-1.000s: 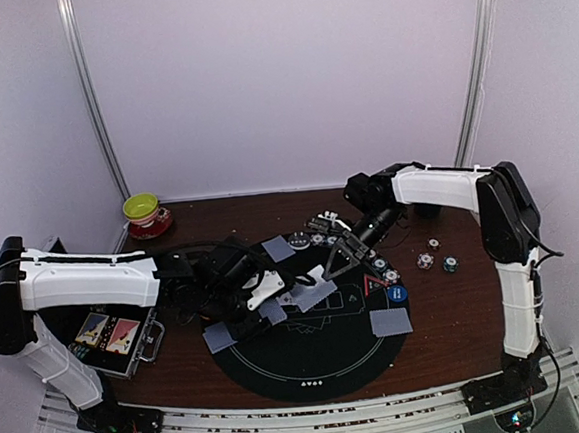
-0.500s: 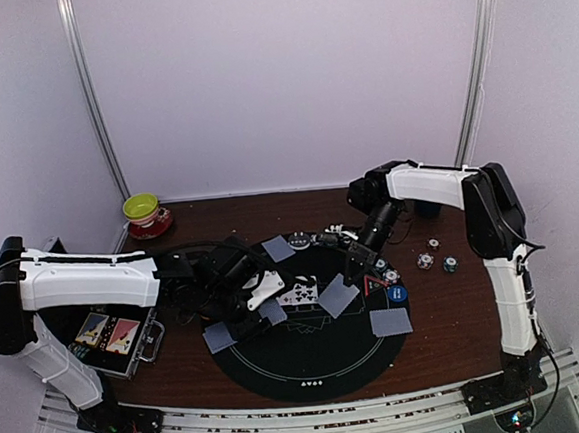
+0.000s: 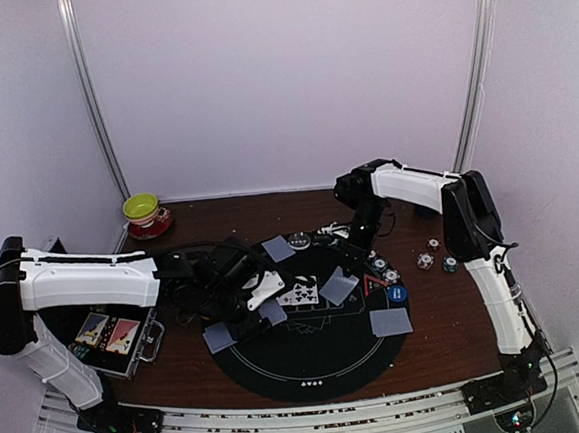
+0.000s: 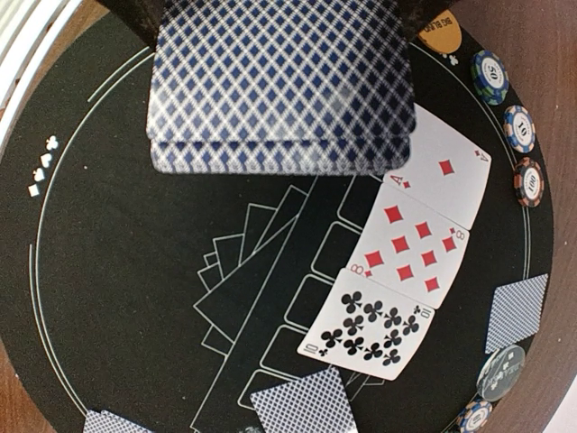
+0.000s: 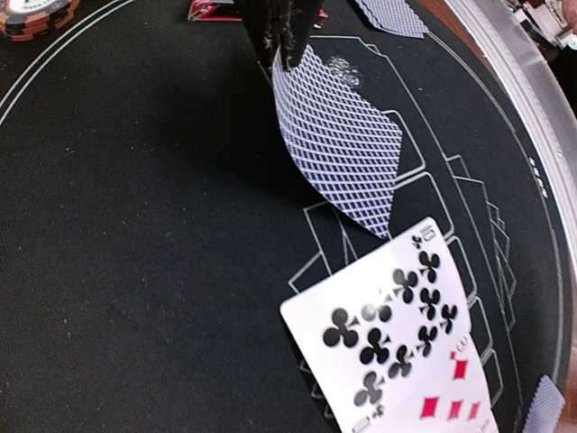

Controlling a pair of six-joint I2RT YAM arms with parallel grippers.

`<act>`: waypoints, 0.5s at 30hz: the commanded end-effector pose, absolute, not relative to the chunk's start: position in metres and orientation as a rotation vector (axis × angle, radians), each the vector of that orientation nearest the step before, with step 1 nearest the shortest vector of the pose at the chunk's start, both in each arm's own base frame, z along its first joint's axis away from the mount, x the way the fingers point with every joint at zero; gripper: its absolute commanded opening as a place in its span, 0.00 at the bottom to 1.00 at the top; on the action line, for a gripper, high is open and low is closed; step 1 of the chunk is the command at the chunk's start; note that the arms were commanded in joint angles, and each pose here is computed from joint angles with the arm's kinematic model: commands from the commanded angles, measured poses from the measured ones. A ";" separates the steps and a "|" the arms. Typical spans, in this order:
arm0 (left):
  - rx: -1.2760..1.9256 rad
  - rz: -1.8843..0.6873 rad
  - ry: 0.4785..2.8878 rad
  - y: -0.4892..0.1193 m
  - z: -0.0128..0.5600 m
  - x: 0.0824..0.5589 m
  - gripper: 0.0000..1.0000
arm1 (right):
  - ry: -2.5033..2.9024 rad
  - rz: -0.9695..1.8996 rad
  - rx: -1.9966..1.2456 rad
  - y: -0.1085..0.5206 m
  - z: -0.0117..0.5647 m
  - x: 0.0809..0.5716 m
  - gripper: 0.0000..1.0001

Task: Distribute texas hold em gaming equipment
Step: Place the poker card in the community card area.

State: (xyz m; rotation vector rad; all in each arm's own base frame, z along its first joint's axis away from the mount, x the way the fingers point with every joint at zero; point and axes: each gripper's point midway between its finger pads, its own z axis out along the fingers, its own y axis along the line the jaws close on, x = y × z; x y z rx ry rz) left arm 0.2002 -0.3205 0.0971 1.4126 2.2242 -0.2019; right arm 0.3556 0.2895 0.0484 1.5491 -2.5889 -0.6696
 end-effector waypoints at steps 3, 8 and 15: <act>1.417 -0.226 2.198 -0.325 0.101 0.199 0.66 | -2.559 -0.473 1.676 0.286 0.040 0.364 0.03; 1.417 -0.223 2.199 -0.324 0.100 0.200 0.66 | -2.556 -0.340 1.754 0.286 0.034 0.372 0.08; 1.417 -0.222 2.203 -0.325 0.098 0.200 0.66 | -2.550 -0.189 1.863 0.293 0.028 0.382 0.11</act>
